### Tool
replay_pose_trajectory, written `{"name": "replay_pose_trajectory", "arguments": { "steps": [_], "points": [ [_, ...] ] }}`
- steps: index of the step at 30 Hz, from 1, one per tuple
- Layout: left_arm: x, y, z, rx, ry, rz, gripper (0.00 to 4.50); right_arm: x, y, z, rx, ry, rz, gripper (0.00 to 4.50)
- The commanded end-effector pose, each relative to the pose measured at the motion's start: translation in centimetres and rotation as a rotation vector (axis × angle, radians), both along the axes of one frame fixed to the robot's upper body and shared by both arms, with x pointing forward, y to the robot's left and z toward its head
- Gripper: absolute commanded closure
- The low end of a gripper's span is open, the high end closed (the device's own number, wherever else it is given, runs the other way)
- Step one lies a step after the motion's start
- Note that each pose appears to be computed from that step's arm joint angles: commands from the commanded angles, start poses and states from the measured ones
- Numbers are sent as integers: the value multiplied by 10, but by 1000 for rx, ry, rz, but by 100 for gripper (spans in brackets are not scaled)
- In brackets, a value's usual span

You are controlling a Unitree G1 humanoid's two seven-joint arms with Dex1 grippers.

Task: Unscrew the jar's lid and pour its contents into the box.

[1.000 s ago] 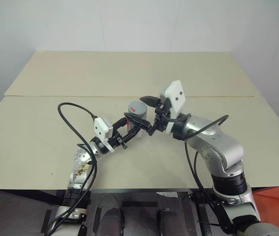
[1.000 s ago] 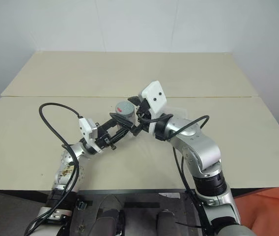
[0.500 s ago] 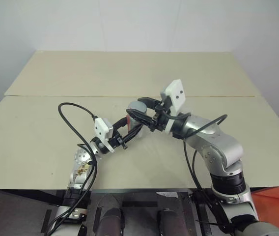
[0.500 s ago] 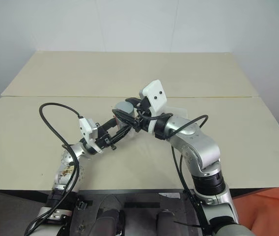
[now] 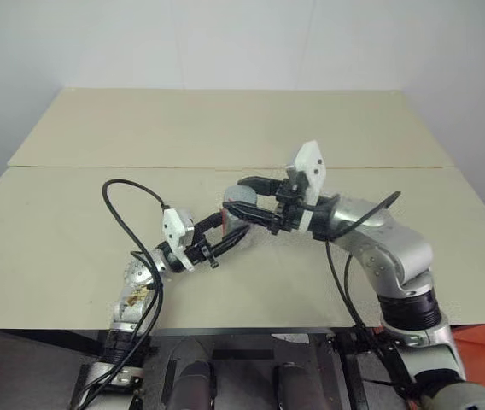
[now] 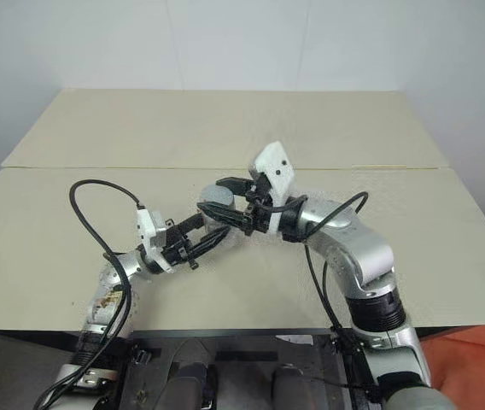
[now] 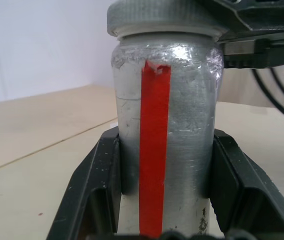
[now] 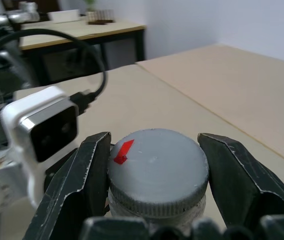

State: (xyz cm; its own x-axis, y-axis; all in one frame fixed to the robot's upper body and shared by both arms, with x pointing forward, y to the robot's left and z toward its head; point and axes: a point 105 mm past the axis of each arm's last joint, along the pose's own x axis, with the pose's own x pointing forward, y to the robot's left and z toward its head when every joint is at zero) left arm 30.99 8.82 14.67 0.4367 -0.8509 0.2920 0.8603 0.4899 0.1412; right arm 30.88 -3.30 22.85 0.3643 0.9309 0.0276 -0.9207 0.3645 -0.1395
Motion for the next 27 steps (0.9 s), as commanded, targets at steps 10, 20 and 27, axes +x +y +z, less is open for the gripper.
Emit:
{"name": "replay_pose_trajectory", "arguments": {
  "steps": [10, 20, 27],
  "points": [
    [-23, -7, 4, 32, -23, -109, 251, 8, -10, 20, 85, 103, 87, 176],
    [-22, -8, 4, 42, -29, -111, 251, 13, -16, 25, 132, 112, 6, 176],
    [-12, -3, 17, 27, -86, 2, 251, 34, -80, 30, 170, -24, -346, 176]
  ]
}}
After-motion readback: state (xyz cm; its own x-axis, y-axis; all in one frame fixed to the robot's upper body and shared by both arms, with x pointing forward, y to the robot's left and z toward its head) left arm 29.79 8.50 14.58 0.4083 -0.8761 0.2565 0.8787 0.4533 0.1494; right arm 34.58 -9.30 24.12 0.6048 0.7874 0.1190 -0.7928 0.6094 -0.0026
